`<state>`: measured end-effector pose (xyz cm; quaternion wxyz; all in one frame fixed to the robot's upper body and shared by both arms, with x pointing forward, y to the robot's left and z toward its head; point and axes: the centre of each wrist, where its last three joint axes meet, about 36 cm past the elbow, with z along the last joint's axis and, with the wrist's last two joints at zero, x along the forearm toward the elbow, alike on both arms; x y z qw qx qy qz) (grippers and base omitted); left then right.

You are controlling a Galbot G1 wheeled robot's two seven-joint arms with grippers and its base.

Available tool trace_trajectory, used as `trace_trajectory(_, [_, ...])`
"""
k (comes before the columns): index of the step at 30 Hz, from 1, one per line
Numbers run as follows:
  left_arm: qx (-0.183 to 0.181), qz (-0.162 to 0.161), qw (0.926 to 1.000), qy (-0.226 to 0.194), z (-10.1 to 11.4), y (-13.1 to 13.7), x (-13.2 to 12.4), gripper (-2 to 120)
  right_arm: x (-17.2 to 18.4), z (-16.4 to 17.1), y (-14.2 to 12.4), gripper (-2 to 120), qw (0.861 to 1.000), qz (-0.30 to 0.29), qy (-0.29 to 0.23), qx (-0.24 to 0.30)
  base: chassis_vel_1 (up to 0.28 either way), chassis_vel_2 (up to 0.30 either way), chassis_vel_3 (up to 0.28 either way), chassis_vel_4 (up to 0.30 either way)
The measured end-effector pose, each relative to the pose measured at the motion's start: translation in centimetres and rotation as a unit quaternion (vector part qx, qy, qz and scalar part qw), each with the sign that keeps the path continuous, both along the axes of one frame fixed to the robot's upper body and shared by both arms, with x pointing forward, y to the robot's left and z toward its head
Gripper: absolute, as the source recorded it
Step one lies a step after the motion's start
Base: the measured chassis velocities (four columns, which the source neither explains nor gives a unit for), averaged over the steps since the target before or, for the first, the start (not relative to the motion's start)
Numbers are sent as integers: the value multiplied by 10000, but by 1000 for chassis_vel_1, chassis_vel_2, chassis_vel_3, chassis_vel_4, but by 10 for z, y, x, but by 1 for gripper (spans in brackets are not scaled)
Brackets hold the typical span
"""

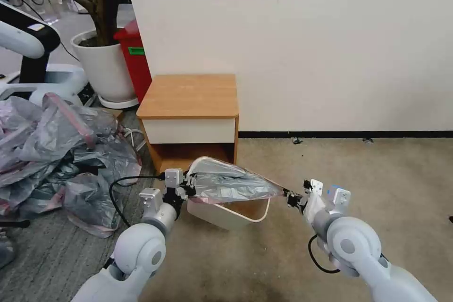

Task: Pick up the garbage bag from the table and place it over the trash can.

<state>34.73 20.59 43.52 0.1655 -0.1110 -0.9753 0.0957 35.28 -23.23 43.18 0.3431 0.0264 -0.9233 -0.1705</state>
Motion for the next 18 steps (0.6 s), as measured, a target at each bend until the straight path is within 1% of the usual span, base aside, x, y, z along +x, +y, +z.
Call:
trace_trajectory(1, [0,0,10000,0,0,0,0,9,0,0,0,21,10000,0,0,0,0,0,0,0])
trace_trajectory(3, [-112,60,9999,42,1,-1,1,9,-3,-1,2,32,10000,56,-65,-43,0,0,0,0])
trace_trajectory(5, [-149,86,9998,73,1,-1,2,9,-4,1,4,40,9998,67,-155,-113,0,0,0,0])
trace_trajectory(6, [-149,86,9998,73,1,-1,2,9,-4,1,4,40,9998,67,-155,-113,0,0,0,0])
trace_trajectory(8, [-132,89,9998,101,-1,0,2,9,-3,3,3,50,9991,64,-312,-276,0,0,0,0])
trace_trajectory(9, [-132,89,9998,101,-1,0,2,9,-3,3,3,50,9991,64,-312,-276,0,0,0,0])
trace_trajectory(10, [-112,94,9998,108,-1,1,2,9,-2,4,0,57,9980,61,-455,-431,0,0,0,0])
trace_trajectory(11, [-109,101,9998,107,-1,2,2,9,-2,5,-1,60,9975,73,-514,-486,0,0,0,0])
trace_trajectory(12, [-118,116,9998,108,0,4,2,9,-3,8,-3,67,9964,106,-618,-568,0,0,0,0])
trace_trajectory(13, [-118,116,9998,108,0,4,2,9,-3,8,-3,67,9964,106,-618,-568,0,0,0,0])
trace_trajectory(14, [-138,127,9998,113,0,5,3,9,-5,12,-4,71,9956,138,-694,-608,0,0,0,0])
trace_trajectory(15, [-169,141,9997,128,0,5,4,9,-7,17,-4,80,9946,184,-788,-643,0,0,0,0])
trace_trajectory(17, [-185,149,9996,137,0,6,5,9,-9,19,-3,82,9942,210,-828,-652,0,0,0,0])
trace_trajectory(18, [-221,165,9995,161,0,6,5,9,-12,23,-3,88,9931,282,-918,-667,0,0,0,0])
